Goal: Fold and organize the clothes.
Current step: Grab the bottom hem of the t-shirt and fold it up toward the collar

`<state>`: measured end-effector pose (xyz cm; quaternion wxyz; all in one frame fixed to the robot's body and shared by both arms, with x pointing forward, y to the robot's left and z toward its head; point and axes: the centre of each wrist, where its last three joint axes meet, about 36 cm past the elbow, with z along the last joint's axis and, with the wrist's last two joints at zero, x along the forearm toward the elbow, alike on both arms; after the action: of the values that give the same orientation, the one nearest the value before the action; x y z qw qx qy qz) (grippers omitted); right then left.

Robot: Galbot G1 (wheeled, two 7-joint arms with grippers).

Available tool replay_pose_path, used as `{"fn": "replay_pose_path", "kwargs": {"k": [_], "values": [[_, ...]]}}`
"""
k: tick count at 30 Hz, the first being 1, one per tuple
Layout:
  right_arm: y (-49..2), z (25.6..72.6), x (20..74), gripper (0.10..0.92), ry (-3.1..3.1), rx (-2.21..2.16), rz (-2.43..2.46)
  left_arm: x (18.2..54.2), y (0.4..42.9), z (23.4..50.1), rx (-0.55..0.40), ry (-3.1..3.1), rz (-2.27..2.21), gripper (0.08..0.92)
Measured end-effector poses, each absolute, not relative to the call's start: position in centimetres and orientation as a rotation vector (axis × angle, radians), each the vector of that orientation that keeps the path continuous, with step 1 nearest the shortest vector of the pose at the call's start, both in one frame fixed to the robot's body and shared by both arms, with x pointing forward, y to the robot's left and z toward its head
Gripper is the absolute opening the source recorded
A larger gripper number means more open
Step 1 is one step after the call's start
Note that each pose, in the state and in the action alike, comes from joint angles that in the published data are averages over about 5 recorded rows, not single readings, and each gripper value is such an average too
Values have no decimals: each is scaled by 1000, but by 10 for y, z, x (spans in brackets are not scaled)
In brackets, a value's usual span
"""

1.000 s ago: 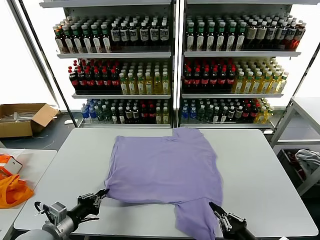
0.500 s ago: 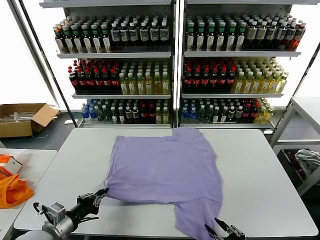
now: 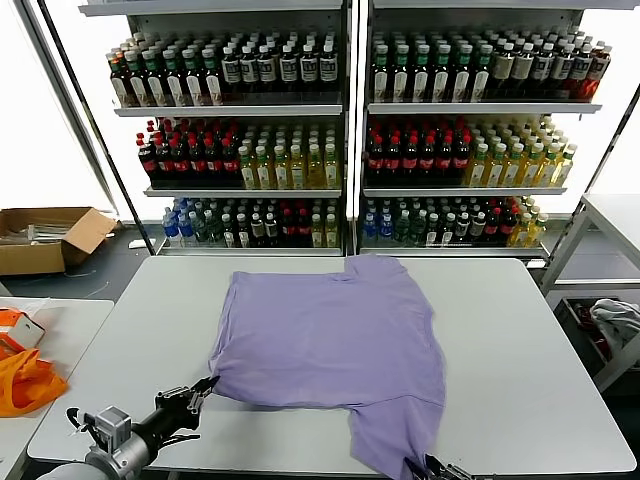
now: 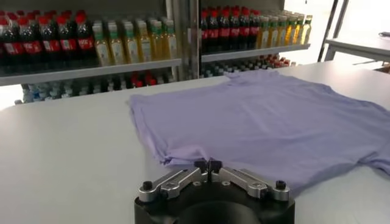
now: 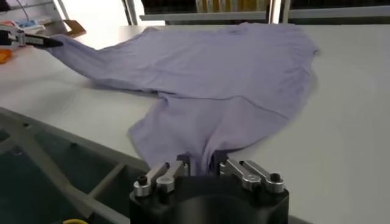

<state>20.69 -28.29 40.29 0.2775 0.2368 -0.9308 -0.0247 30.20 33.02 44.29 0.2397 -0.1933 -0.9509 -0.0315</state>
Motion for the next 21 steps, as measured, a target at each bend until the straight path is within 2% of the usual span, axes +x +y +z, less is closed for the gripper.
{"fn": "replay_pose_path", "kwargs": {"k": [2,21], "values": [[-283,402,210,106,-2522,633,-102,302,330,442,-527,-2603,-82,85],[-283,406,279,106,-2751,570,-505,313,339,443,-519,-2596,-86,85]]}}
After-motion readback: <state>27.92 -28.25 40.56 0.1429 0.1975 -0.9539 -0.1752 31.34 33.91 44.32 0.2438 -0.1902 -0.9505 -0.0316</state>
